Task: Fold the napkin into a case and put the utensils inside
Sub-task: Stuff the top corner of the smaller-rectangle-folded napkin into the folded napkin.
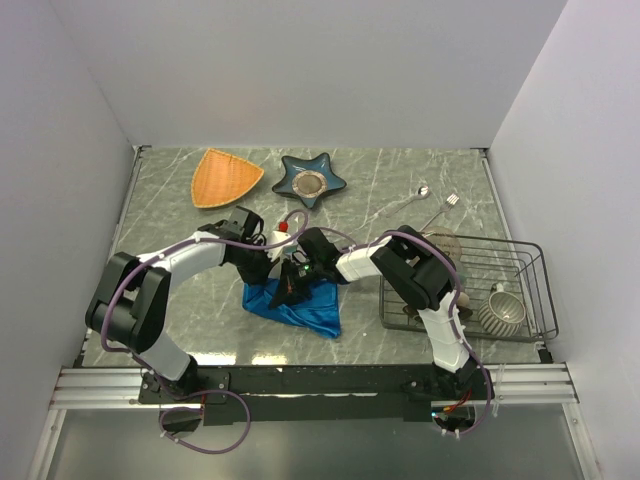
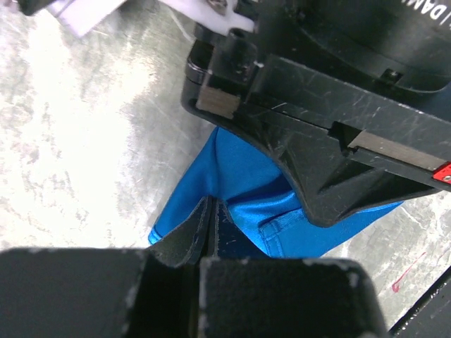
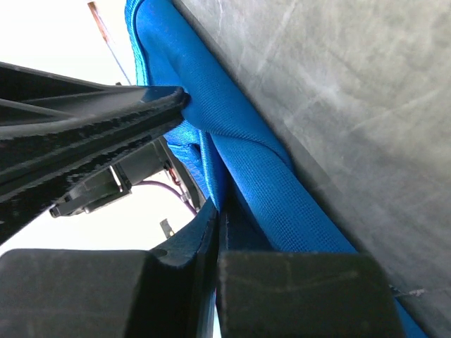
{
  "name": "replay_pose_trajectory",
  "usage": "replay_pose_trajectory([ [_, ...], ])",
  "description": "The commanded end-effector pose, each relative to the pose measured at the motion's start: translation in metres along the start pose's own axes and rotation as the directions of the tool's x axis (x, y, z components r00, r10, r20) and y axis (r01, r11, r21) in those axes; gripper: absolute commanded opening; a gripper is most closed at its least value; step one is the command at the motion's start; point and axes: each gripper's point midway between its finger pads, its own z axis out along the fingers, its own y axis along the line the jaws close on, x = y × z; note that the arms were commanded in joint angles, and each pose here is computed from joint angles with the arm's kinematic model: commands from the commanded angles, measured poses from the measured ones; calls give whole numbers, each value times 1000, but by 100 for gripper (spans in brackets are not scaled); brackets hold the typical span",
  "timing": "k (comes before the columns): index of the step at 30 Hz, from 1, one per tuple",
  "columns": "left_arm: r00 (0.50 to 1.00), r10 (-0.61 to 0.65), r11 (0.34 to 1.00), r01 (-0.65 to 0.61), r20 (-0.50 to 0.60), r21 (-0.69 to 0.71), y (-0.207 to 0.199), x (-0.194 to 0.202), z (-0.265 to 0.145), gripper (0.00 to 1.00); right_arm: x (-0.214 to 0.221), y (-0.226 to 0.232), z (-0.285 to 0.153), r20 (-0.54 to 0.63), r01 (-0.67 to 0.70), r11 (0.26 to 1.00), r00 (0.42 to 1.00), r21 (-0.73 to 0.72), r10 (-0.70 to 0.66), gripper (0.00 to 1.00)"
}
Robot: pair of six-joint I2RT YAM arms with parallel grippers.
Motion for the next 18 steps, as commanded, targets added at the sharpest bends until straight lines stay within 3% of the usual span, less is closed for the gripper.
replay_pose_trajectory([
  [1, 998, 39, 999, -38, 58, -14, 4, -21, -17, 1, 16, -35, 0, -43, -173, 978, 983, 119, 180, 0],
  [11, 998, 55, 998, -56, 38, 34, -6, -13, -16, 1, -5, -7, -5, -33, -143, 988, 989, 64, 145, 0],
  [18, 996, 73, 996, -75, 55, 45, -10, -14, -19, 1, -9, -16, -5, -64, -150, 986, 986, 77, 155, 0],
])
